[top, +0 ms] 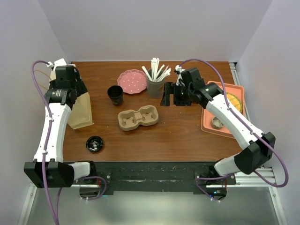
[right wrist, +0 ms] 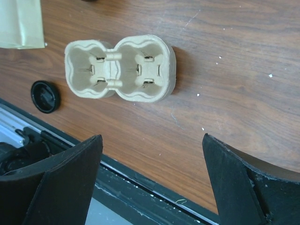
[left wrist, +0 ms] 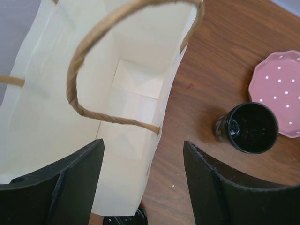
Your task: Pack the takeout coffee
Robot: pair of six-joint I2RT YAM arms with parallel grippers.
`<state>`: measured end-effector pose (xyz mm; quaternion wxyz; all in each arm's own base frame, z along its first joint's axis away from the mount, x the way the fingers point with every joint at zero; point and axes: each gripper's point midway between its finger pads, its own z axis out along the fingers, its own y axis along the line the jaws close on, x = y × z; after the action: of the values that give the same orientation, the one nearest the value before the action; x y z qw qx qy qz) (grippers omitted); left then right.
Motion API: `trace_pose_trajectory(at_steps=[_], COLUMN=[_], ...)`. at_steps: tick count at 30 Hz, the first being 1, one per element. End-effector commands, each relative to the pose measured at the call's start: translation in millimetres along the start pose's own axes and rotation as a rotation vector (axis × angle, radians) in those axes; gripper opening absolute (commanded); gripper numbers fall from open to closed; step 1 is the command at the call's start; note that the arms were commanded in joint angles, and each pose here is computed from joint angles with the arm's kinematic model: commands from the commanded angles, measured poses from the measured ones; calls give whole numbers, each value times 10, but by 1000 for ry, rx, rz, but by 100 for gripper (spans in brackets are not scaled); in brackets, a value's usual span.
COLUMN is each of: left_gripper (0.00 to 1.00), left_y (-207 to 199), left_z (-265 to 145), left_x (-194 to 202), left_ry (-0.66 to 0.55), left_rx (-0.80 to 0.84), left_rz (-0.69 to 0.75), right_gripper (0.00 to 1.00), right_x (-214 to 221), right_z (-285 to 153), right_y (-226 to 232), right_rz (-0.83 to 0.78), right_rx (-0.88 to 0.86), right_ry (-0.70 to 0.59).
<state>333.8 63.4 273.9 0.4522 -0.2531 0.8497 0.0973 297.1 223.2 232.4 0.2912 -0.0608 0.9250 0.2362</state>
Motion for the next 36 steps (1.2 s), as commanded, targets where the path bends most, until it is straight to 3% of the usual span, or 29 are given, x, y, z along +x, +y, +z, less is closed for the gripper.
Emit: trace_pose_trajectory(at_steps=[1, 8, 11, 15, 19, 27, 31, 33, 36], left_gripper=[70, 59, 47, 18, 0, 0, 0, 19, 40], left_y=[88, 51, -10, -111, -179, -513, -341, -97, 130], left_z=[35, 110, 27, -187, -340, -934, -1106, -1066, -963], left_x=[85, 141, -25, -398, -524, -441, -395, -453, -554], left_ry=[13, 30, -24, -95, -73, 1, 9, -39, -87], left_rx=[-45, -35, 11, 70, 100, 280, 228, 98, -67], left_rz=[-6, 7, 10, 16, 7, 41, 17, 16, -15], right_gripper=[91, 90, 90, 90, 90, 90, 90, 90, 89], right_x=[-190, -147, -141, -171, -229, -473, -522, -512, -527], right_z=[-62, -40, -40, -63, -94, -186, -140, -115, -134], right_y=[171, 173, 166, 176, 207, 335, 410, 444, 511], right_rz=[-15, -30, -31, -39, -42, -51, -54, -43, -39], right_rx=[-17, -17, -16, -16, -19, -34, -72, -86, -119], right_ry=[-75, -59, -58, -64, -73, -123, -130, -118, -127])
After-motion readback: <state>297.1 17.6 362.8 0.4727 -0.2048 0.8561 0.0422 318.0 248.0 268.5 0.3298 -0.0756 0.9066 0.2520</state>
